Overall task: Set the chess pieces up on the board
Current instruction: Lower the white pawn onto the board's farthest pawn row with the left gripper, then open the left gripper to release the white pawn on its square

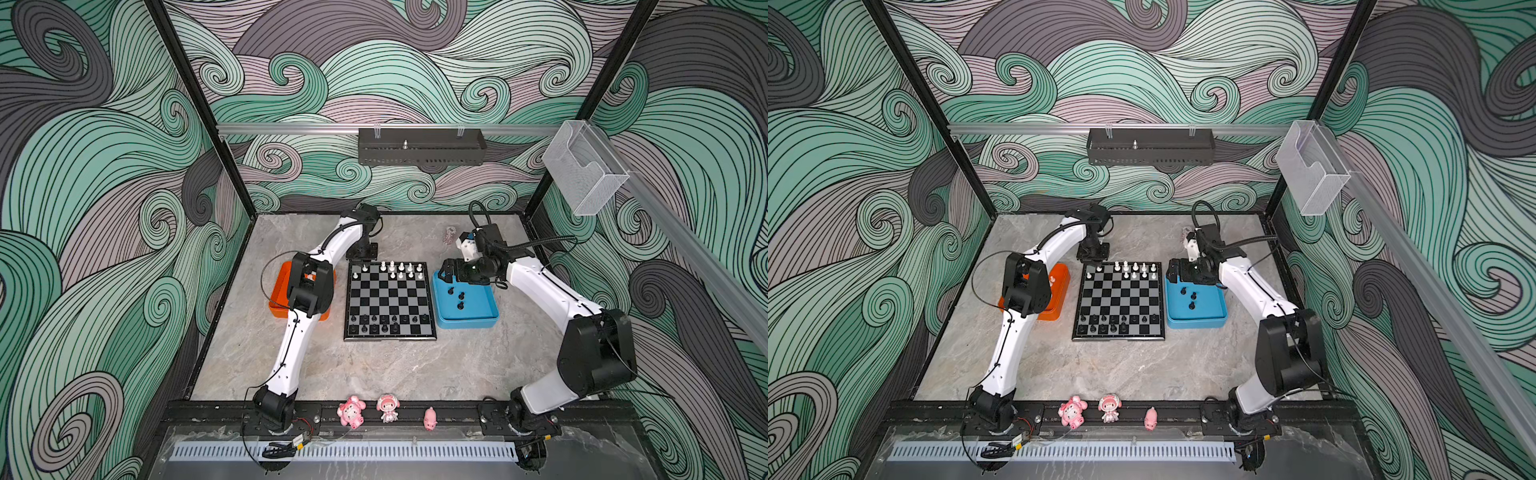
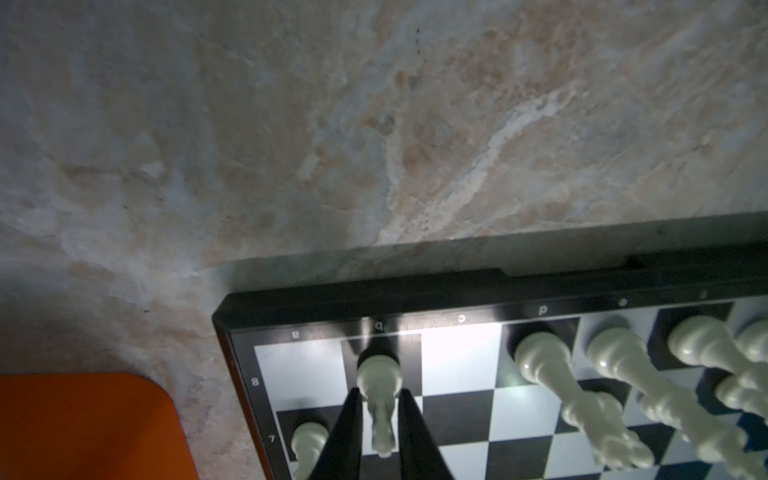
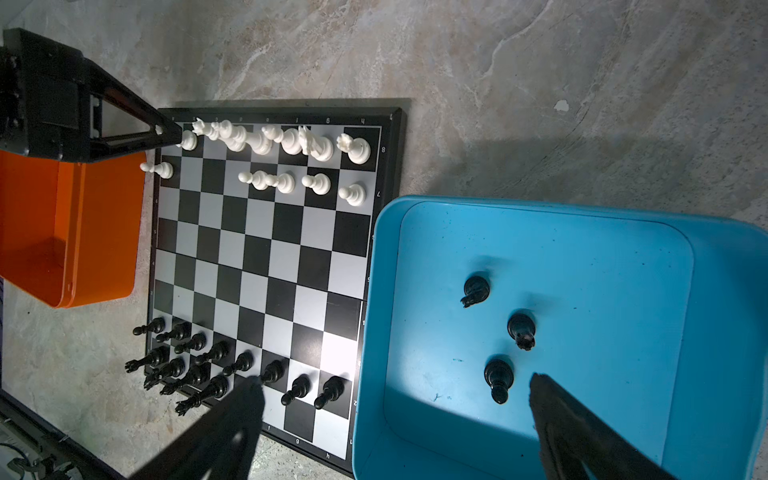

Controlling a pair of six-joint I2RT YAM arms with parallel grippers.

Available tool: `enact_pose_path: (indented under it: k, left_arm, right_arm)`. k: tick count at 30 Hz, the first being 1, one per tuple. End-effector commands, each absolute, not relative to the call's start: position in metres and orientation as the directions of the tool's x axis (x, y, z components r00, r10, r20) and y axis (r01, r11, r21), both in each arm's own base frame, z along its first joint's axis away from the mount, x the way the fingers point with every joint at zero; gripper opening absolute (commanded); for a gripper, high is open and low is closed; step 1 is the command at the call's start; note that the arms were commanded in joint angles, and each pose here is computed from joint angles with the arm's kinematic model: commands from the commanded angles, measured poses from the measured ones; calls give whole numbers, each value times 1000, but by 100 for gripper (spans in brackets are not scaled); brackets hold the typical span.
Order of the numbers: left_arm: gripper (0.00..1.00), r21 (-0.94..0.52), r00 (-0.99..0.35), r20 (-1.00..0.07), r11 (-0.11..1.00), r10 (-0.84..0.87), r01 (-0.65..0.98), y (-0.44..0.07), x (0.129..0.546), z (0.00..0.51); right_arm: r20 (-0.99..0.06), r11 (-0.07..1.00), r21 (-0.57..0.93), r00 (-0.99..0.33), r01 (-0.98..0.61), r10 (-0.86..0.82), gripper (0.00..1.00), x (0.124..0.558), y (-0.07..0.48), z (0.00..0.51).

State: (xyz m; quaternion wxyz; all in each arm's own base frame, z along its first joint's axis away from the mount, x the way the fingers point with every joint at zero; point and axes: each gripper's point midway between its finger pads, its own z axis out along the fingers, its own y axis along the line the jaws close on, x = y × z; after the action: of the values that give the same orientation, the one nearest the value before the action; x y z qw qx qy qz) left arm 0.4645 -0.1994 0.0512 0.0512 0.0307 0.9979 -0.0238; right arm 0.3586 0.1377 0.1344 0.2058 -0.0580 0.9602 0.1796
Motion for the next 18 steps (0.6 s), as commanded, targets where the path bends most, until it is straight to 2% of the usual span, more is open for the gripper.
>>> enact_pose_path:
  k: [1, 6, 13, 18]
  left_arm:
    - [27, -55, -988, -144, 996, 61, 70, -207, 470, 67]
    - [37, -78, -984, -171, 994, 56, 70, -211, 472, 78]
    - [44, -106, -967, -248, 991, 50, 79, -212, 473, 121]
    - [58, -105, -942, -333, 991, 45, 84, -205, 471, 165]
  right_arm:
    - [-393, 929, 325, -919, -179, -40, 99, 355, 136, 128]
    - [-398, 928, 326, -917, -180, -38, 99, 355, 136, 130]
    - [-405, 929, 325, -914, -179, -34, 99, 355, 136, 134]
    - [-402, 928, 326, -915, -178, -35, 99, 353, 136, 135]
